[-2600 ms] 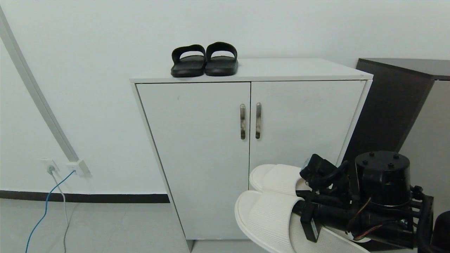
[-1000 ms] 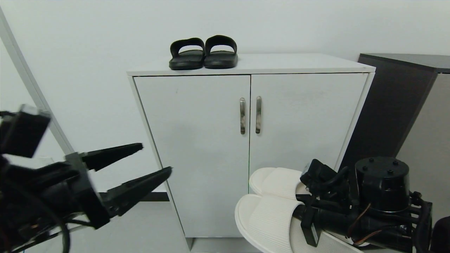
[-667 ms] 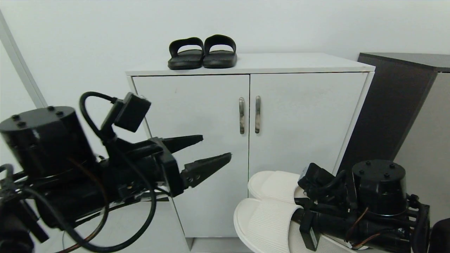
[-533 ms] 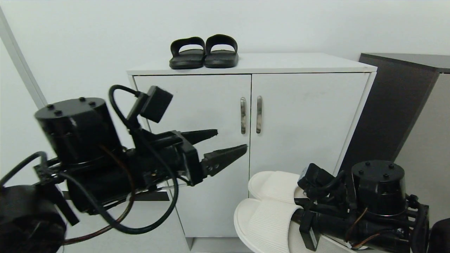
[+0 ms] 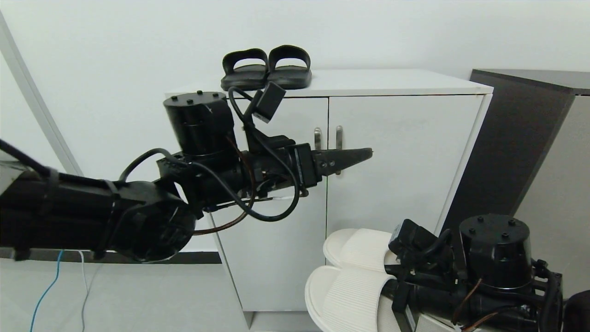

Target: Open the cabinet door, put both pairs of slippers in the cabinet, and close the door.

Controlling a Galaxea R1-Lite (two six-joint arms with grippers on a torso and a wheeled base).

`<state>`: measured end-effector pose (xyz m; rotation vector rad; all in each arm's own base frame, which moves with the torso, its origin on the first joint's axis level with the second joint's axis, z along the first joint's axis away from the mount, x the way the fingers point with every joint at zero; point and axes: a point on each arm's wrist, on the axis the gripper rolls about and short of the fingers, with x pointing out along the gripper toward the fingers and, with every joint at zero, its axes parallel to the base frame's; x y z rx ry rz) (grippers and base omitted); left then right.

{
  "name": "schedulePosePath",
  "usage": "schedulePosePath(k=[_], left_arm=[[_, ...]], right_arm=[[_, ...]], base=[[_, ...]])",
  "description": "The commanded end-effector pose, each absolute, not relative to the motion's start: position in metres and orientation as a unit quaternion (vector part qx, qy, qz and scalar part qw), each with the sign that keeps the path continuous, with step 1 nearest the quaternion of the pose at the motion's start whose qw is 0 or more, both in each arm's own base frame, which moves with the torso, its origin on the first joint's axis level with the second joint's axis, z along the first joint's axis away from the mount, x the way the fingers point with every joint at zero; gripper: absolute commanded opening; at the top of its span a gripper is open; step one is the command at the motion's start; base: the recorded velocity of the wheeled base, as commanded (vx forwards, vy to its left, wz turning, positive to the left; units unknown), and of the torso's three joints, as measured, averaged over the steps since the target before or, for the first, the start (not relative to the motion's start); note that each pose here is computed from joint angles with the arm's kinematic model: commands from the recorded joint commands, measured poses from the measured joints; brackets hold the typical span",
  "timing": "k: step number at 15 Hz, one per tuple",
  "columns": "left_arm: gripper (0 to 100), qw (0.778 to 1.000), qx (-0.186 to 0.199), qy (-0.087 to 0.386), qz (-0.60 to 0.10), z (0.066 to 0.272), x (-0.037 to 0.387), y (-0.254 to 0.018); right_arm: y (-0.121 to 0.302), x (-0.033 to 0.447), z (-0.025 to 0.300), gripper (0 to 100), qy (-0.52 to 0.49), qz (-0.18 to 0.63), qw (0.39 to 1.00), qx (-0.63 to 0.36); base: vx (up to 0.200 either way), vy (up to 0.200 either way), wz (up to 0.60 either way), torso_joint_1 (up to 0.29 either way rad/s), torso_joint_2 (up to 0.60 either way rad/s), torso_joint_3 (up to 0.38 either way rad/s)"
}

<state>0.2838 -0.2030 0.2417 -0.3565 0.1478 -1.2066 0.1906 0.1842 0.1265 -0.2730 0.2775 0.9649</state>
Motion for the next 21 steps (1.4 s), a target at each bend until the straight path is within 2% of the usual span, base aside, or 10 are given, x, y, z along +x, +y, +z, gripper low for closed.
schedulePosePath(k=[1,4,11,14,20,21], left_arm=[[100,0.804,-0.182,0.081,-0.560,0.236,0.304,-0.214],[100,0.812,-0.187,0.085,-0.546,0.237,0.309,-0.213],[100,0.853,-0.195,0.087,-0.477,0.238,0.328,-0.219],[100,0.855,-0.195,0.088,-0.472,0.232,0.341,-0.226],[100,0.855,-0.195,0.090,-0.473,0.234,0.354,-0.235],[0,0.855,-0.195,0.091,-0.472,0.234,0.353,-0.234]], right_arm=[[0.184,0.191,0.126,0,0.134,0.460,0.868,-0.131],[0.184,0.190,0.125,0,0.136,0.460,0.868,-0.132],[0.183,0.190,0.123,0,0.139,0.459,0.868,-0.133],[0.183,0.190,0.123,0,0.139,0.459,0.867,-0.132],[0.183,0.189,0.120,0,0.140,0.464,0.863,-0.145],[0.183,0.189,0.119,0,0.140,0.464,0.862,-0.145]], base=[[0.000,0.000,0.00,0.000,0.00,0.000],[0.000,0.000,0.00,0.000,0.00,0.000],[0.000,0.000,0.00,0.000,0.00,0.000],[0.000,0.000,0.00,0.000,0.00,0.000],[0.000,0.000,0.00,0.000,0.00,0.000],[0.000,0.000,0.00,0.000,0.00,0.000]])
